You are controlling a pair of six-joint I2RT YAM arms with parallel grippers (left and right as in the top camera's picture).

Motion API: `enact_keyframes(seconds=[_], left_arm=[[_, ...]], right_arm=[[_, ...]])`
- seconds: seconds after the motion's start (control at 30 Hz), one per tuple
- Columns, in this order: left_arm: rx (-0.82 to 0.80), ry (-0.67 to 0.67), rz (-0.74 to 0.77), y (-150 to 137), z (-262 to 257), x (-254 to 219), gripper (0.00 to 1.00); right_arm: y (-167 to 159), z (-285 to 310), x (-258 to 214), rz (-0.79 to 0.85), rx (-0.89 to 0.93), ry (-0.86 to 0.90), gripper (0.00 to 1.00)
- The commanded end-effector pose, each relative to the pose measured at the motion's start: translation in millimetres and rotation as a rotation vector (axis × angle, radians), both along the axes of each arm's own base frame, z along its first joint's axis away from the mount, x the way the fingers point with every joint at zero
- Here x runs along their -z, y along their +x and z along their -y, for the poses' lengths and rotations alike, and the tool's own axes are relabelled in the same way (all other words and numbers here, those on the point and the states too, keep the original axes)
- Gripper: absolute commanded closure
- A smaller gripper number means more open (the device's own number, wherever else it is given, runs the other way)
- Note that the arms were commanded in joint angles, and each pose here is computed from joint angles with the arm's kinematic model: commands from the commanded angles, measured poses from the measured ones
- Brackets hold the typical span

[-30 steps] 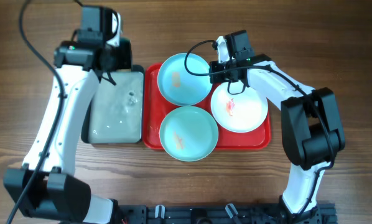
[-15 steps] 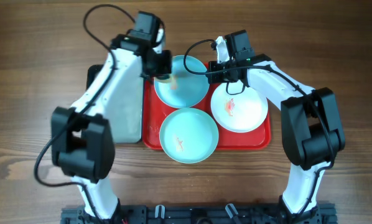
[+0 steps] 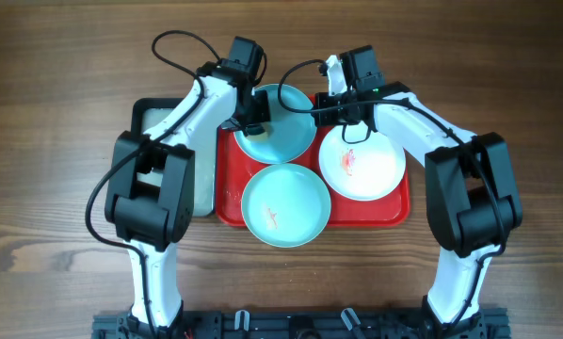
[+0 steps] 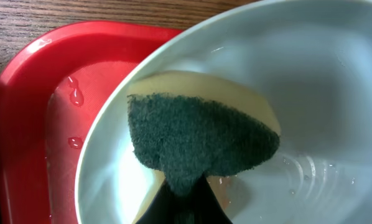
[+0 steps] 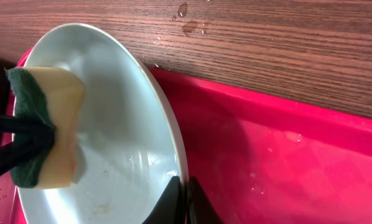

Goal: Clean dirty plates on tray and stack at the side
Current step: 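Scrub the blue plate with the sponge while right gripper holds it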

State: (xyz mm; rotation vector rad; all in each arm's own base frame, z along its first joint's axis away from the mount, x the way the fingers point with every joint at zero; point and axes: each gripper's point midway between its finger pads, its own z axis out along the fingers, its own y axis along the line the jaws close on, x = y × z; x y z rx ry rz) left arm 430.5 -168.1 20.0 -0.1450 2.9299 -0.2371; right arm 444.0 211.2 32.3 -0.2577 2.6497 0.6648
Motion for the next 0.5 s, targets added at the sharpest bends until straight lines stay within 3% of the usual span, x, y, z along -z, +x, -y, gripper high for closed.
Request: enact_keyframes(seconds=[0.0, 0.17, 0.27, 0.37, 0.47], left_arm=[[0.020, 0.054, -0.070, -16, 10, 41, 0.96], [0.102, 0.011, -0.071, -29, 49, 47, 0.96], [0.139, -0.134, -0.095, -34, 76, 42, 0.96], [0.109, -0.175, -0.104, -33, 80, 37, 0.96], [0.069, -0.214, -0.023, -16, 71, -4, 0.96]], right_arm=[[2, -7, -3, 0.003, -0.014, 0.023, 0.96], [2, -7, -3, 0.009, -0.025, 0.019, 0.96], [2, -7, -3, 0.009, -0.026, 0.019, 0.96], [2, -7, -3, 0.009, -0.025, 0.019, 0.96], [1, -7, -2, 0.008, -0.027, 0.017, 0.96]])
